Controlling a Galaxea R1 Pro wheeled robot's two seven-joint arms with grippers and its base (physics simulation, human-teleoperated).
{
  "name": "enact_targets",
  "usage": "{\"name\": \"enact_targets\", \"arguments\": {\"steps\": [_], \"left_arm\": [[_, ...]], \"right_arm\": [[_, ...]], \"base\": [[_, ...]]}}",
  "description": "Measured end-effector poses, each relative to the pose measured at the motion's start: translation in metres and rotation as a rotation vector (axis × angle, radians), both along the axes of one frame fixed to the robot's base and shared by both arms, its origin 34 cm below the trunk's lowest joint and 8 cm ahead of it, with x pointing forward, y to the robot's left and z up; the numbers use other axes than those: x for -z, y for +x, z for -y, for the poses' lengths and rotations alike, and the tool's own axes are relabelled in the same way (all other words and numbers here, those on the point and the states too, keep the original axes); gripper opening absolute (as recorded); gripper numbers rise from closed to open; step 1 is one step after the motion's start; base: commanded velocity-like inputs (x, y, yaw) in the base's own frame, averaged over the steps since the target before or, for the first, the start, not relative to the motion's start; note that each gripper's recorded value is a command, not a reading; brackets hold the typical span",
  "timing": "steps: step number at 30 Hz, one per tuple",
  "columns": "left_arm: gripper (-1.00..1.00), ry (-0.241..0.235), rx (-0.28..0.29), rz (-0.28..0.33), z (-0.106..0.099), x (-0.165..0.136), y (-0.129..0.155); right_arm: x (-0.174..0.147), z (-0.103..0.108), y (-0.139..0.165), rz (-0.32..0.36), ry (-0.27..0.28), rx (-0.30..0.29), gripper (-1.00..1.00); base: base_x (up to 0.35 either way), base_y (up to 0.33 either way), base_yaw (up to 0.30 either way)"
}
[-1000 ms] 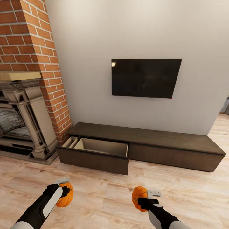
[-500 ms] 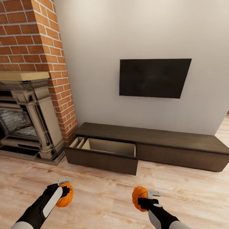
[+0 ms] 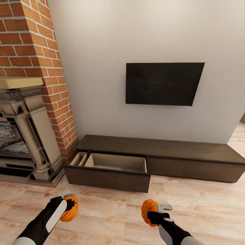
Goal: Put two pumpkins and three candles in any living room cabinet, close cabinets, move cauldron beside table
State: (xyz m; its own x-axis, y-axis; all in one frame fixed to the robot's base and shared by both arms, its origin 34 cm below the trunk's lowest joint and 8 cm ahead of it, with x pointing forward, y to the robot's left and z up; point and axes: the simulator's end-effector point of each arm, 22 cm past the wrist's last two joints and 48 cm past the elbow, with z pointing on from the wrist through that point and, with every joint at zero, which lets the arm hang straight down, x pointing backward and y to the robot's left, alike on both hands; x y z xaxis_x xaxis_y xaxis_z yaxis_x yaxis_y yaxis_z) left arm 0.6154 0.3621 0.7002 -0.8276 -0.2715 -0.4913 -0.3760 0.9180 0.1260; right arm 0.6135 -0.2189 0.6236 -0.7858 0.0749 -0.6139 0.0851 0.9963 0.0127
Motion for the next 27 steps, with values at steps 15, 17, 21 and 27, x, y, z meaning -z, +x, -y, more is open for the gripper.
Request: {"name": "enact_targets", "arguments": {"steps": [15,17,21,27], "left_arm": [[-1.0,0.0,0.001,0.001,0.0,0.0,0.0],[-1.0,0.002,0.002,0.005,0.0,-0.002,0.002],[-1.0,0.003,0.004,0.03,0.002,-0.01,0.009],[-1.0,-0.003,0.009,0.038,0.006,-0.014,0.012]], "right_arm": [[0.0,0.0,0.0,0.0,0.0,0.0,-1.0],[0.0,0.0,0.0,0.0,0.0,0.0,-1.0],[0.0,0.0,0.001,0.001,-0.001,-0.001,-1.0],[-0.002,0.0,0.001,0.001,-0.002,-0.002,-1.0]], "base": [[0.286,0.205,-0.043],[0.213,0.164,-0.086],[0.067,0.047,-0.029],[0.009,0.006,-0.004]]}}
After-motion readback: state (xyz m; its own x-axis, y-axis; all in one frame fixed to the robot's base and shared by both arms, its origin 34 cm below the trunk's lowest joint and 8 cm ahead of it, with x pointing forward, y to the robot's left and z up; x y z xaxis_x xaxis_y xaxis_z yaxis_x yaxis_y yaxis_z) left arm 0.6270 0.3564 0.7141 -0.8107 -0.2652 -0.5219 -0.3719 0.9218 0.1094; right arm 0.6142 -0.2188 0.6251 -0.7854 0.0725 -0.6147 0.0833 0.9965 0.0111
